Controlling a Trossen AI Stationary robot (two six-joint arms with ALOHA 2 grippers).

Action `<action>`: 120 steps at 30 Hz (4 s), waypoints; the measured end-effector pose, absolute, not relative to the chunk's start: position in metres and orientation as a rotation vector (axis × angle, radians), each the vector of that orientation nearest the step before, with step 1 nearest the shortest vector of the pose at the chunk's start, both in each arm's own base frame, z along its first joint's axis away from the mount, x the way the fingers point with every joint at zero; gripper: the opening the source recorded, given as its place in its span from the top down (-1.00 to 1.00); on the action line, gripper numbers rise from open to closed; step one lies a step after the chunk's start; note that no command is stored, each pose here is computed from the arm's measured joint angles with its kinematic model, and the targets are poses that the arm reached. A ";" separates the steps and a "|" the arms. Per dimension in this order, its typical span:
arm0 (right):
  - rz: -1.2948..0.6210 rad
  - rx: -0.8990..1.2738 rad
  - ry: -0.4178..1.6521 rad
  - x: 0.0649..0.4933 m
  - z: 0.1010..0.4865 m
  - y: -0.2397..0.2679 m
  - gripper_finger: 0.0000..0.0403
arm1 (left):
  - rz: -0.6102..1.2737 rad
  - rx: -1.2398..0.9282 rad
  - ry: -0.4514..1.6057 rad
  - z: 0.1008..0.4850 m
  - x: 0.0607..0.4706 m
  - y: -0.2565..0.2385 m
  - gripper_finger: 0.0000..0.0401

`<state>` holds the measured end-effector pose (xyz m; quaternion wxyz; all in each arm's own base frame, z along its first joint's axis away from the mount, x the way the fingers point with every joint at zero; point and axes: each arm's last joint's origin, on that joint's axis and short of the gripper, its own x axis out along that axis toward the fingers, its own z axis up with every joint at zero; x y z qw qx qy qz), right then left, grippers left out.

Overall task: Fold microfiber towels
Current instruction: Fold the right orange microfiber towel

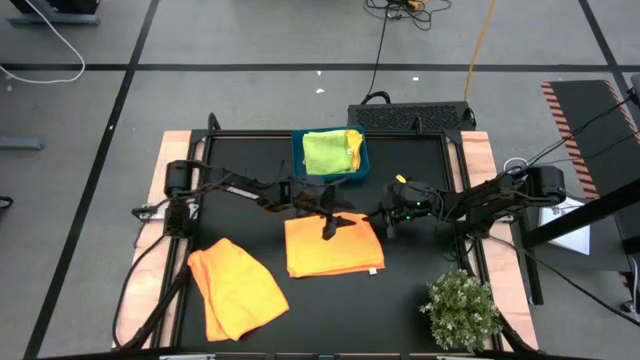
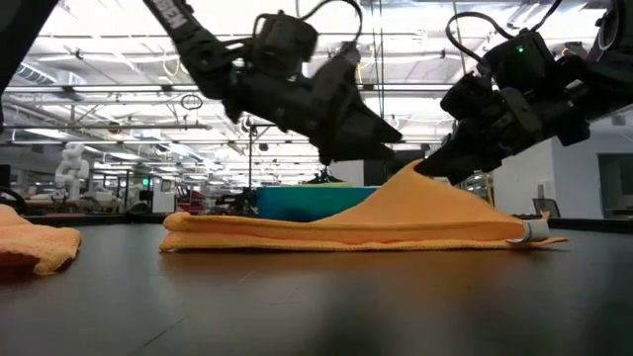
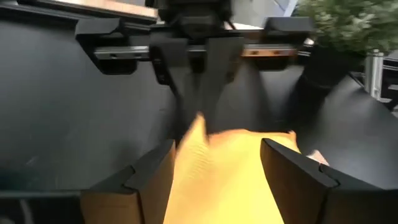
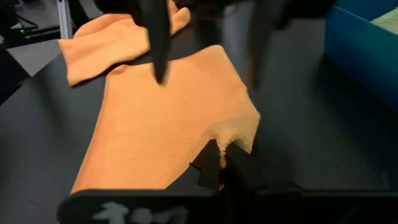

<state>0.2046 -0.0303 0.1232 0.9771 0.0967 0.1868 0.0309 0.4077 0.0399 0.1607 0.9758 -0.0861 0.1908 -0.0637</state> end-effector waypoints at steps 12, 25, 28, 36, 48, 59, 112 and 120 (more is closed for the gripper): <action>0.096 0.170 0.377 0.207 0.125 -0.024 1.00 | -0.167 -0.199 0.471 0.152 0.431 0.045 -0.20; 0.109 0.182 0.349 0.208 0.127 -0.021 1.00 | -0.178 -0.172 0.486 0.151 0.430 0.042 -0.20; 0.118 0.181 0.342 0.209 0.128 -0.019 1.00 | -0.198 -0.159 0.469 0.152 0.431 0.039 -0.17; 0.126 0.173 0.324 0.210 0.130 -0.018 1.00 | -0.243 -0.152 0.457 0.153 0.431 0.038 0.25; 0.155 0.181 0.267 0.211 0.135 -0.017 1.00 | -0.276 -0.150 0.460 0.153 0.431 0.037 0.95; 0.217 0.285 0.285 0.211 0.135 -0.016 0.76 | -0.294 -0.090 0.463 0.152 0.430 0.037 0.97; 0.237 0.651 0.704 0.196 0.105 0.008 0.68 | -0.200 0.080 0.428 0.211 0.410 0.038 0.97; 0.209 0.597 0.635 0.198 0.112 0.006 0.97 | -0.157 0.094 0.440 0.229 0.401 0.037 0.95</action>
